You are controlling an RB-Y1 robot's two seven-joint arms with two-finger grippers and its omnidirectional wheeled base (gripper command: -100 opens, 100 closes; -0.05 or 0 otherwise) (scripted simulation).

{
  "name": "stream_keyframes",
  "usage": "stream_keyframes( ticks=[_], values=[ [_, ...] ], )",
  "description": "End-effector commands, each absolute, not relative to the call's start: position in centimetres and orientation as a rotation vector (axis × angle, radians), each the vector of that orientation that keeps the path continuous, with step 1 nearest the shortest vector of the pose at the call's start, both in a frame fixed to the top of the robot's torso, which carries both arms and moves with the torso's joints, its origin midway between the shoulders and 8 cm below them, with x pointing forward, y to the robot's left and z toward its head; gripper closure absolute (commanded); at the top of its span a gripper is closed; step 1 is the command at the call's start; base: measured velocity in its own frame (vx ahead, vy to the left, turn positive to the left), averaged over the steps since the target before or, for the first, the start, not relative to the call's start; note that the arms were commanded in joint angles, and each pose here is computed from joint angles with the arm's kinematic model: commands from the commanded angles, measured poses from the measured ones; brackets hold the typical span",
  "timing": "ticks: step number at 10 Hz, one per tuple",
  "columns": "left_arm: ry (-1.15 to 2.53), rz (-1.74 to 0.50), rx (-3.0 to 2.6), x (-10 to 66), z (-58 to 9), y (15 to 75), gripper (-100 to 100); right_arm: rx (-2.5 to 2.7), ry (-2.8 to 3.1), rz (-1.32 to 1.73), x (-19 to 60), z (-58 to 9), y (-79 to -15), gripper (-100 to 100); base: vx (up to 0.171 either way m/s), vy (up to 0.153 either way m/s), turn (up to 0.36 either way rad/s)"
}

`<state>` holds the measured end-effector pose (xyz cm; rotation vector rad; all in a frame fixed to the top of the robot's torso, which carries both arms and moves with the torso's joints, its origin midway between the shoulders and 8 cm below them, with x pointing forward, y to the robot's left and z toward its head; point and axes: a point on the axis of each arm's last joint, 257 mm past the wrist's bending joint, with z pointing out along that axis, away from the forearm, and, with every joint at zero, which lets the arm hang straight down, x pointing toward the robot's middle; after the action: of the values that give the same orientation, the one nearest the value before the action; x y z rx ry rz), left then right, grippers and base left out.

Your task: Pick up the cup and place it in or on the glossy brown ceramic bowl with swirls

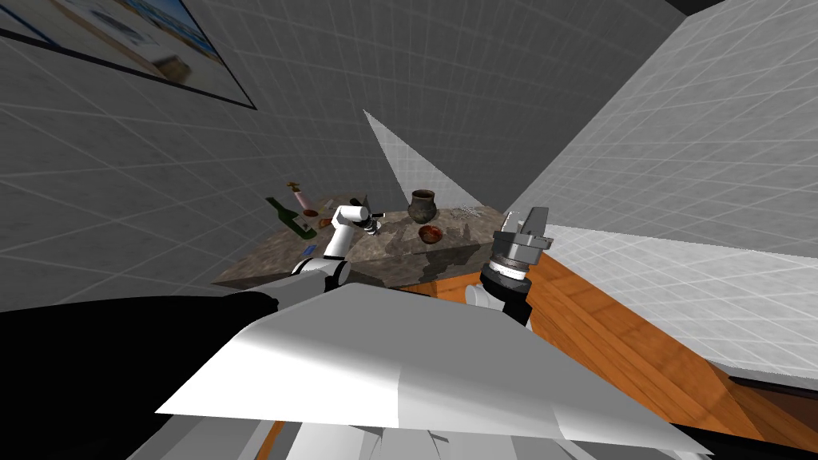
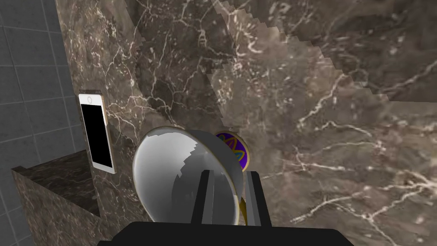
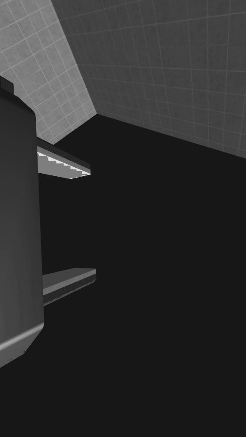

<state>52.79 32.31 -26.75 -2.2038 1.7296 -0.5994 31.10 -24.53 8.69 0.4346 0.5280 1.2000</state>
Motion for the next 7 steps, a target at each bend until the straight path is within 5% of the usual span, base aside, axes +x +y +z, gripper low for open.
stream_keyframes(
  ticks=[1, 2, 4, 5, 6, 7],
  values=[
    [1.73, -0.599, -2.204, 52.8, -26.8, 32.3, 0, 0.435, 0.528, 1.2, 31.1, 8.7, -24.5, 0, 0.0, 0.0, 0.0],
    [1.736, -0.599, -2.201, 52.6, -25.9, 32.3, 100, 0.435, 0.528, 1.2, 31.1, 8.7, -24.5, 0, 0.002, 0.0, -0.015],
    [1.735, -0.601, -2.201, 52.7, -25.7, 32.2, 100, 0.435, 0.528, 1.2, 31.1, 8.7, -24.5, 0, 0.0, 0.0, 0.0],
    [1.736, -0.6, -2.202, 52.7, -25.7, 32.2, 0, 0.435, 0.528, 1.2, 31.1, 8.7, -24.5, 0, 0.0, 0.0, 0.0],
    [1.709, -0.64, -2.143, 54.3, -23.5, 32.4, 100, 0.435, 0.528, 1.2, 31.1, 8.7, -24.5, 0, -0.009, -0.093, -0.043],
    [1.697, -0.654, -2.117, 55.0, -22.6, 32.4, 100, 0.435, 0.528, 1.2, 31.1, 8.7, -24.5, 0, -0.013, -0.178, -0.055]
  ],
)
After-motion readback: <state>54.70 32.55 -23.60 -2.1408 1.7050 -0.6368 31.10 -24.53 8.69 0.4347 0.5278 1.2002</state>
